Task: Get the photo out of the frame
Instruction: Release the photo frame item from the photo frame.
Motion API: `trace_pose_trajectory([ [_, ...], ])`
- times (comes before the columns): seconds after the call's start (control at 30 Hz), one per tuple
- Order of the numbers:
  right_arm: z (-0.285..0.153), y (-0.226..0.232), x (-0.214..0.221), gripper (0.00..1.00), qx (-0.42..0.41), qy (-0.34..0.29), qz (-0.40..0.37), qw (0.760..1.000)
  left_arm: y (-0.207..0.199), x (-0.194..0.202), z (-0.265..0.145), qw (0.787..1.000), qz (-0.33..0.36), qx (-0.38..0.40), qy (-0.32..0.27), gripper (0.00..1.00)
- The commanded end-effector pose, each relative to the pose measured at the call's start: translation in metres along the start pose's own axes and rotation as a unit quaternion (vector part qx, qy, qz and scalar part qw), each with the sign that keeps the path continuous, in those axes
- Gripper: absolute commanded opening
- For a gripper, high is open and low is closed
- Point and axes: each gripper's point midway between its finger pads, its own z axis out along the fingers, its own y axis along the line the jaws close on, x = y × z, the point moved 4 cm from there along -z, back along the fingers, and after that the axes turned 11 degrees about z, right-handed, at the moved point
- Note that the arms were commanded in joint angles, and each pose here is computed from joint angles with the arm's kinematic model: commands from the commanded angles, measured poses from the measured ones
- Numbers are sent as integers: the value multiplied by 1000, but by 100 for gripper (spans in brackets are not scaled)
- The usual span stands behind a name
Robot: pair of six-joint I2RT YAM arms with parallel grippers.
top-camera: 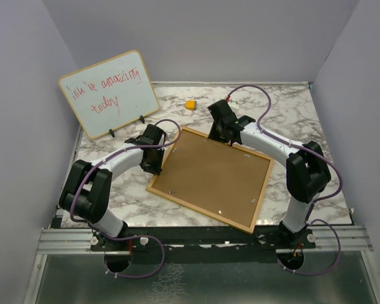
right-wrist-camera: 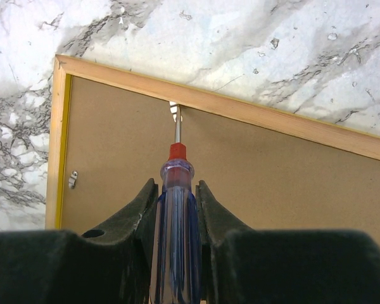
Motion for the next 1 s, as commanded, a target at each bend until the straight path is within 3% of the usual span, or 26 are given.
trace_pose_trajectory([
  [0.0,10,-3,13,0,-5,32,-14,999,1,8,10,1000,-1,-4,22,23],
  [0.97,5,5,16,0,-33,48,-26,998,0,8,9,1000,0,-2,21,18],
])
